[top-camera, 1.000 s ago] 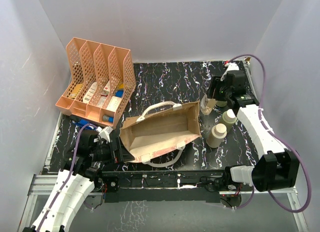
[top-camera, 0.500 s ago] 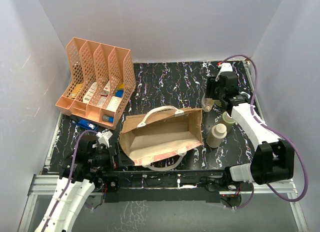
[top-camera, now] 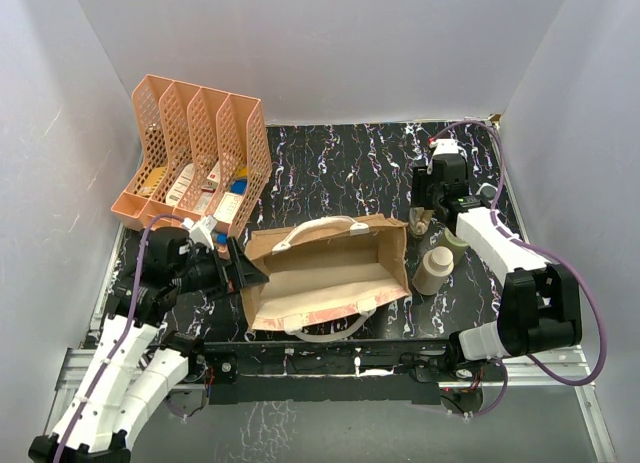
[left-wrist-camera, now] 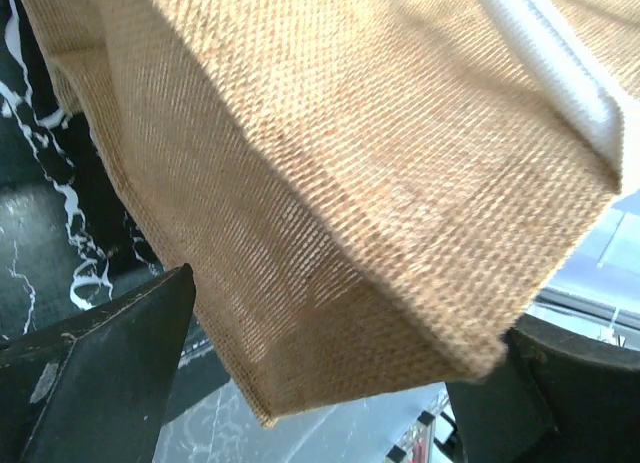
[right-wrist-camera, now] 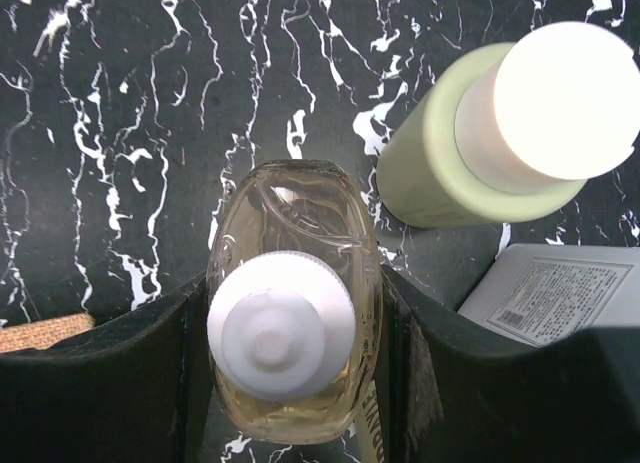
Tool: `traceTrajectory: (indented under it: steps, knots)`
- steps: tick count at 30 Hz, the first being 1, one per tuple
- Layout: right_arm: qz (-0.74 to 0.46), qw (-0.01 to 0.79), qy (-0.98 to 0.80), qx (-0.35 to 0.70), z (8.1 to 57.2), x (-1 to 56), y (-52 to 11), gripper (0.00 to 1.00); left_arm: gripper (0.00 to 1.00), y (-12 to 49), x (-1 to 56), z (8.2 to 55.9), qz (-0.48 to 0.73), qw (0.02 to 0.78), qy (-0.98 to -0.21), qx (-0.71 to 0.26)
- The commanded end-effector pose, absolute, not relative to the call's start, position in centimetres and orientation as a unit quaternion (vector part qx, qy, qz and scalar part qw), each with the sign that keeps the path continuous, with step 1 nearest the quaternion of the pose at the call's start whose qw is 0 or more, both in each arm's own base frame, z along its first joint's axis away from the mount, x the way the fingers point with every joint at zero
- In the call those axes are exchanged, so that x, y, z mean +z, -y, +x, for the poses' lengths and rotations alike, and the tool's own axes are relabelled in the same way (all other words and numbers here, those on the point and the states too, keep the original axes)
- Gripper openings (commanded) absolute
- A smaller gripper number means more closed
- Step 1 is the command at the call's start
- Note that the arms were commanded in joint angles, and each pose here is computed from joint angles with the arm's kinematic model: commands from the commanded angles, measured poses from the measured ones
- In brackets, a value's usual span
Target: Take the personal care products out of the canvas bag
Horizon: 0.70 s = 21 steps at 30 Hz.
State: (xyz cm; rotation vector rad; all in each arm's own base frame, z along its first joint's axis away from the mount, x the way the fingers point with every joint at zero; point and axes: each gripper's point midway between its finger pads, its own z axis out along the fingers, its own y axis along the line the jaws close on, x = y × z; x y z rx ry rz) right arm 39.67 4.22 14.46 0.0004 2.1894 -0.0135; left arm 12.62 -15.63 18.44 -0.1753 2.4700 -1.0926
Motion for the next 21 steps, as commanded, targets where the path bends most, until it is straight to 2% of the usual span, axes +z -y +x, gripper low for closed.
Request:
traceTrajectory:
  steps: [1,6,11,16,21]
  knots:
    - [0.013,0.558,-0.83,-0.008,42.6,19.9,-4.1,0.08,0.97,15.3,20.9,15.4,-0.05,0.275,-0.884,-0.376]
    - [0.008,0.542,-0.841,0.001,42.3,18.6,-4.6,0.13,0.95,15.1,21.1,17.7,-0.08,0.277,-0.89,-0.353]
    - [0.019,0.53,-0.848,0.003,41.9,17.5,-4.7,0.26,0.91,14.4,21.7,21.7,-0.12,0.318,-0.885,-0.32]
    - [0.026,0.527,-0.85,-0.006,41.8,17.0,-4.3,0.39,0.89,15.0,22.6,26.3,-0.107,0.339,-0.885,-0.3]
    - [0.028,0.519,-0.854,-0.01,41.5,16.8,-4.2,0.53,0.94,14.6,23.9,28.5,-0.086,0.356,-0.891,-0.267]
